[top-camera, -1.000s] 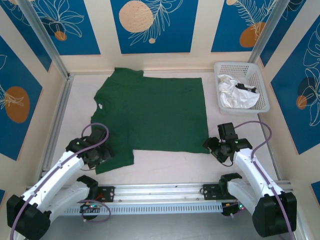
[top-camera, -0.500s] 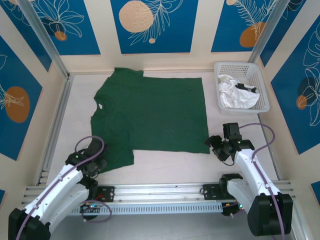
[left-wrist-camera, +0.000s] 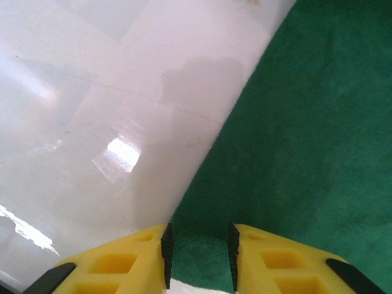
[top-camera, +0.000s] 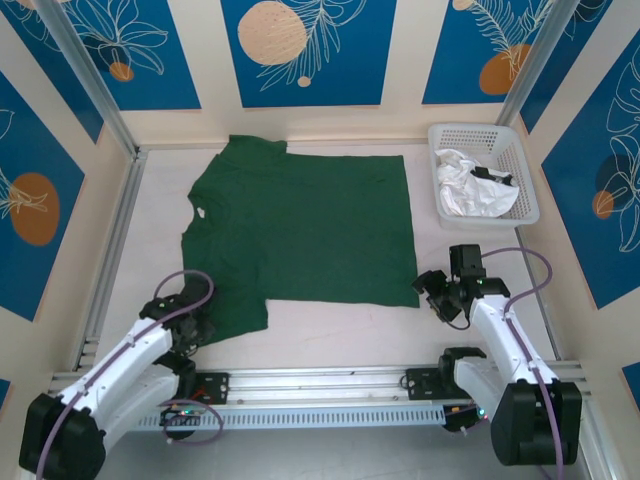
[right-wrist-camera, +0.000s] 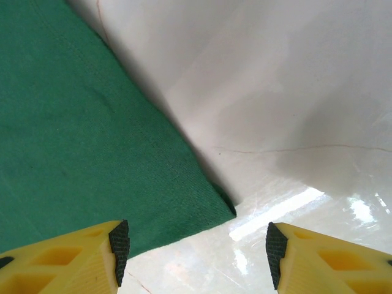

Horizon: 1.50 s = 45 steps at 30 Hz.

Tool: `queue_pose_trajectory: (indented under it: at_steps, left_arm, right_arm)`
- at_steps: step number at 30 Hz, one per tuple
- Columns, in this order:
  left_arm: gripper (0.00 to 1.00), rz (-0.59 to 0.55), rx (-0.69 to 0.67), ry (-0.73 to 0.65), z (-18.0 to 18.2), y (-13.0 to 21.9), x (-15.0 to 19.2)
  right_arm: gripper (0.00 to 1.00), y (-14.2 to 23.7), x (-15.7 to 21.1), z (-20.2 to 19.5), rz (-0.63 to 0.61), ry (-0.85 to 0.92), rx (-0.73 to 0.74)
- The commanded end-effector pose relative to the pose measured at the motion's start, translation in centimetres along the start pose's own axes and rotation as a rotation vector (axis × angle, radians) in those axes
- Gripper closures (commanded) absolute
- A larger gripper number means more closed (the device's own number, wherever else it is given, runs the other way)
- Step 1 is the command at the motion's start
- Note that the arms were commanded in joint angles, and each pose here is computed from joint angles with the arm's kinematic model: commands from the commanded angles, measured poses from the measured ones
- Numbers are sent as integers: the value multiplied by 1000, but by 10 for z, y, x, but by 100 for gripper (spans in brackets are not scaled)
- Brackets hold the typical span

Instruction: Fold and stack the t-shirts

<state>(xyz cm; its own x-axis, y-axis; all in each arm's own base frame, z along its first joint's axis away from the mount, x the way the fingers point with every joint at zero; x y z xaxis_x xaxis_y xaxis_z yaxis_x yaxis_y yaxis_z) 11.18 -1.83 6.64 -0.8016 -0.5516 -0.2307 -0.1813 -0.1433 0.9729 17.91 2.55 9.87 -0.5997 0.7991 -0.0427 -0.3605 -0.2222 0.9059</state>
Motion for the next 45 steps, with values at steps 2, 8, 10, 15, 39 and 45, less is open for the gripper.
queue_pose_trajectory:
  at_steps: [2, 8, 10, 15, 39, 45]
  left_arm:
    - [69, 15, 47, -19, -15, 3, -5]
    - [67, 51, 40, 28, -19, -11, 1]
    - [67, 48, 45, 50, -18, -15, 3]
    - [80, 27, 58, 67, -16, -14, 4]
    - [100, 86, 172, -77, -26, 30, 5]
    - [100, 110, 175, -94, -25, 41, 7]
  right_arm:
    - [37, 5, -6, 17, 13, 23, -60]
    - [37, 1, -8, 24, 32, 32, -89]
    - [37, 0, -8, 26, 37, 37, -90]
    - [37, -2, -9, 20, 29, 26, -68]
    - [59, -23, 5, -9, 172, -48, 54]
    - [59, -28, 8, -7, 199, -23, 100]
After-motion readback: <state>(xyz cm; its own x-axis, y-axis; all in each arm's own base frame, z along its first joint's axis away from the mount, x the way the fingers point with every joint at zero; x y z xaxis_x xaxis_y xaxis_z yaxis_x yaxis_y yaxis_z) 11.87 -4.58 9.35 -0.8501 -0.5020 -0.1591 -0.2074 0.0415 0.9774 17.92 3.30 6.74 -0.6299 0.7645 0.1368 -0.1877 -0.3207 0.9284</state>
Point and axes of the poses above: each hand's point on the last joint's axis, 136 mm out from that joint toward the fingers, its own y axis back along the fingers, its own z axis along the line the jaws close on, x = y × z, the point moved 5 cm from there along y, back along the fingers, and after that the axes turned 5 degrees about -y, right-handed, at the moved point
